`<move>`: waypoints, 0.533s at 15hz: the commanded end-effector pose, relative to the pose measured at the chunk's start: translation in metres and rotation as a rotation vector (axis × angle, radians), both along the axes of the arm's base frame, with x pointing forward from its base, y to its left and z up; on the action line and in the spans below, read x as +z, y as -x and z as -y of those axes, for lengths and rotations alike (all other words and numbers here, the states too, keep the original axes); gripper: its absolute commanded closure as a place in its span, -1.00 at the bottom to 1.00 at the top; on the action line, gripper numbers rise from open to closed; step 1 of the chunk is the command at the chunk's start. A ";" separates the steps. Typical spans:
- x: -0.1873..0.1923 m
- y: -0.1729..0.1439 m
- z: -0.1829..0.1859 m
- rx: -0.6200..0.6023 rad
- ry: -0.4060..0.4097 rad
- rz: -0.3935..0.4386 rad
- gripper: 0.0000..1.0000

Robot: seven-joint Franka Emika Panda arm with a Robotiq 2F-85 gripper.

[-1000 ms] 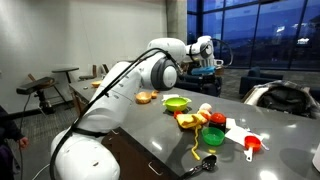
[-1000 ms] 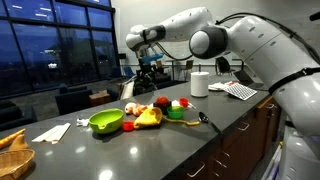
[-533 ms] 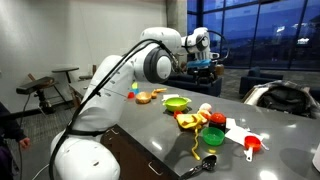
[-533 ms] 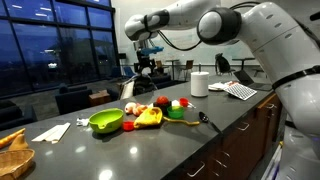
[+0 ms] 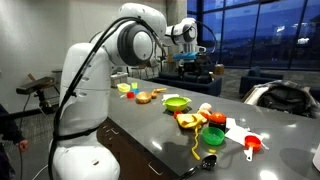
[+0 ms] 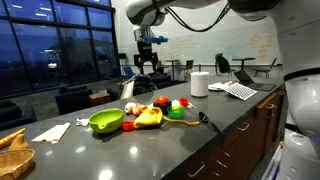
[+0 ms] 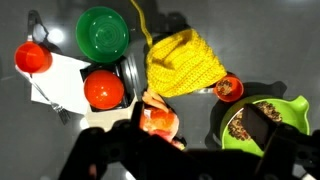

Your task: Use the yellow object to wipe the table

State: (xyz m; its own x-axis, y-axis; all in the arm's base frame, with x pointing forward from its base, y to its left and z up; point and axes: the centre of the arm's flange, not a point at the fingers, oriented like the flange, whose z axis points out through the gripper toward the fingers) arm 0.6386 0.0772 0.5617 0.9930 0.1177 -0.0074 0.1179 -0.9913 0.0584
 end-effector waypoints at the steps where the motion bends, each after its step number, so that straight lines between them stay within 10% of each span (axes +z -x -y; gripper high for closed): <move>1: -0.009 0.086 -0.010 -0.036 -0.039 -0.014 -1.00; 5: -0.015 0.137 -0.026 -0.086 -0.057 -0.047 -1.00; 6: -0.001 0.077 -0.025 -0.054 -0.046 -0.061 -1.00; 8: 0.000 0.084 -0.028 -0.052 -0.045 -0.064 -1.00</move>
